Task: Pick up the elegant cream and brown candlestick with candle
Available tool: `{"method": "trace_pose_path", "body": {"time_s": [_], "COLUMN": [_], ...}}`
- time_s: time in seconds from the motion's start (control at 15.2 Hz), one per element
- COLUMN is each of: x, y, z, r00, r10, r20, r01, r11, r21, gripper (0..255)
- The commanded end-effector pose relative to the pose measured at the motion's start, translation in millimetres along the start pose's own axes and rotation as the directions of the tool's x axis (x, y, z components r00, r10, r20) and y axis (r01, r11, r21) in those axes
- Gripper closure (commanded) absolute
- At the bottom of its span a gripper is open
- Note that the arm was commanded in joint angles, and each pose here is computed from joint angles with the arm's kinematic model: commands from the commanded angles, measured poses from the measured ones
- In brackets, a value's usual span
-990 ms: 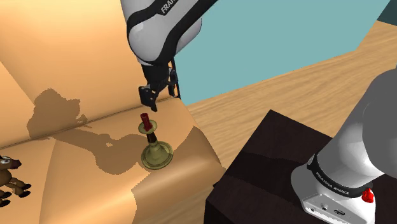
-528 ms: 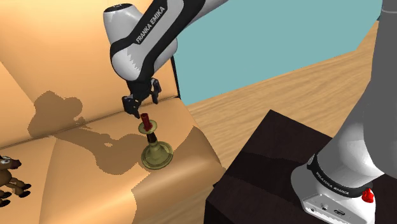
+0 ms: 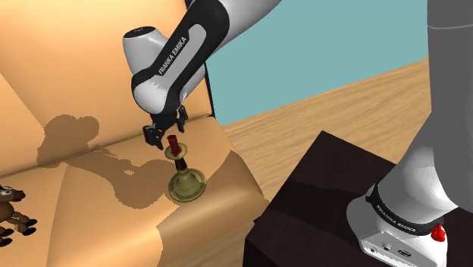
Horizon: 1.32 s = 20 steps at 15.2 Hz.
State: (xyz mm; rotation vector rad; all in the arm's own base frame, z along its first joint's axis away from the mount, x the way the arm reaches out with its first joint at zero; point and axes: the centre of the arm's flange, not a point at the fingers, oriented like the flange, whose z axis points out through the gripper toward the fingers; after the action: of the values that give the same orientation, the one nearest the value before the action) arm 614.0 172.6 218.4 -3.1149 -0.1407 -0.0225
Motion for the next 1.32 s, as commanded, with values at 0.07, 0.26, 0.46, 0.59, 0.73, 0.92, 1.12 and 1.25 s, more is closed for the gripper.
{"method": "trace_pose_path", "body": {"time_s": [0.07,0.26,0.46,0.59,0.73,0.92,1.12,1.25], "x": [0,1,1,1,1,0,1,1], "y": [1,1,1,2,1,1,1,1], "z": [14,14,14,14,14,3,-13,-23], "r00": [1.000,1.000,1.000,1.000,1.000,1.000,1.000,1.000], "r10": [0.000,0.000,0.000,0.000,0.000,0.000,0.000,0.000], "r20": [-0.001,-0.001,-0.001,-0.001,-0.001,-0.001,-0.001,-0.001], "r01": [0.000,0.000,0.000,0.000,0.000,0.000,0.000,0.000], "r11": [1.000,1.000,1.000,1.000,1.000,1.000,1.000,1.000], "r21": [0.000,0.000,0.000,0.000,0.000,0.000,0.000,0.000], "gripper": [0,255,255,255,255,255,255,255]}}
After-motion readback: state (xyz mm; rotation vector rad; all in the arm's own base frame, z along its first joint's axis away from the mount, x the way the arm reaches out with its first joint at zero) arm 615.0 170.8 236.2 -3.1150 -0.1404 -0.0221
